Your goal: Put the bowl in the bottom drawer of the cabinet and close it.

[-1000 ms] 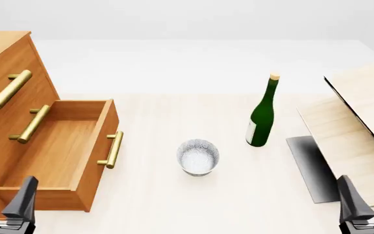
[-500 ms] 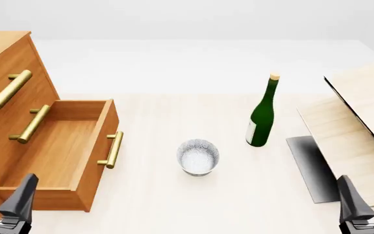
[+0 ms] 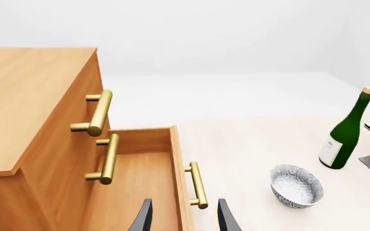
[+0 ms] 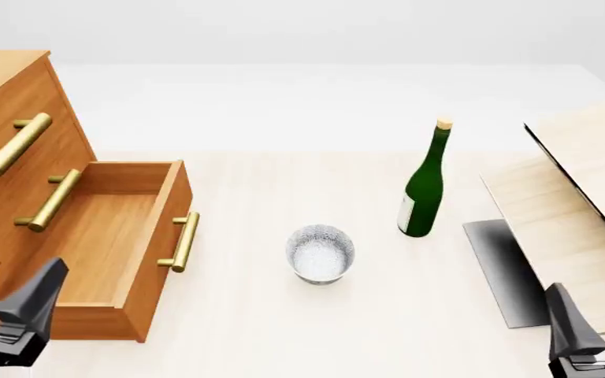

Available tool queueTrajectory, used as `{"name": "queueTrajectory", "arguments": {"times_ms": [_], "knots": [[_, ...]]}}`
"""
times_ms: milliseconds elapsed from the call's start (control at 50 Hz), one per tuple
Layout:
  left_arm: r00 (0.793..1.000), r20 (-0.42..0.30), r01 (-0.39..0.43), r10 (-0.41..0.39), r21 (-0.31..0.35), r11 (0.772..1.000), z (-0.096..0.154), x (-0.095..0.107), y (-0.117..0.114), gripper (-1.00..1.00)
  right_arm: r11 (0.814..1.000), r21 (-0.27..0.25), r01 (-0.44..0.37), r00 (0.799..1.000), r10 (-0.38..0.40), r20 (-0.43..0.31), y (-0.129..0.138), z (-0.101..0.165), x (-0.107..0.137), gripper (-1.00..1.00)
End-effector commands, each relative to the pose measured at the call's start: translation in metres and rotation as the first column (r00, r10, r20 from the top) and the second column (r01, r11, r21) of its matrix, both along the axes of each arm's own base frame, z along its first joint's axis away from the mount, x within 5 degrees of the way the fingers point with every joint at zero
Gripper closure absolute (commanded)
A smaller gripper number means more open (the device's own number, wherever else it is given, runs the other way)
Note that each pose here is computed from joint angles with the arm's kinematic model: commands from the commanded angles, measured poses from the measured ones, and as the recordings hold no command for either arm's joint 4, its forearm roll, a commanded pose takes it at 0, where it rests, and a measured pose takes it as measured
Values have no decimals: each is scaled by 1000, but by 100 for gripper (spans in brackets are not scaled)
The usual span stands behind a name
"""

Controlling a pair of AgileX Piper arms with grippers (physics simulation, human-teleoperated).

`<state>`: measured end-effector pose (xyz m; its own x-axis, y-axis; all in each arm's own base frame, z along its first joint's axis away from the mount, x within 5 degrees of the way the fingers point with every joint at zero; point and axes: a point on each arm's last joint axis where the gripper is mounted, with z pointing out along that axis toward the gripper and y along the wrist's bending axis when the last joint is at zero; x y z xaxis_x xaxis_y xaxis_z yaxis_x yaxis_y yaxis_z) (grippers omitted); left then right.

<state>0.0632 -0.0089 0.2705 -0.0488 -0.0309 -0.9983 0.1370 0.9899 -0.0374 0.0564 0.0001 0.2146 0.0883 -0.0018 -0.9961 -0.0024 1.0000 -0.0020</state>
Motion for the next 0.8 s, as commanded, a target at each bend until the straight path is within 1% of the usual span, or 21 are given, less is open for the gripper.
{"name": "queueTrajectory", "arguments": {"times_ms": [20, 120, 180, 240, 380, 600, 800], "knots": [[998, -60, 13, -15, -33, 999, 15, 7, -2, -100, 1000, 0, 0, 1000, 0, 0, 0, 0, 0, -100], [997, -75, 6, -9, -33, 999, 20, 11, -2, -100, 1000, -1, 0, 1000, 0, 0, 0, 0, 0, -100], [994, -106, 9, -15, -62, 998, 21, 15, -4, -100, 1000, -1, 0, 1000, 0, 0, 0, 0, 0, -100], [995, -102, 6, -11, -53, 999, 26, 13, -3, -100, 1000, -1, 0, 1000, 0, 1, 0, 0, 0, -100], [990, -143, -4, -5, -63, 998, 33, 18, -3, -100, 1000, -1, 0, 1000, 0, 0, 0, 0, 0, -100], [984, -176, 9, -17, -45, 999, 37, 21, -5, -100, 1000, -1, 0, 1000, 0, 0, 0, 0, 0, -100], [976, -215, 16, -23, -35, 999, 40, 31, -7, -100, 1000, -1, 0, 1000, 0, 0, 0, 0, 0, -100]]}}
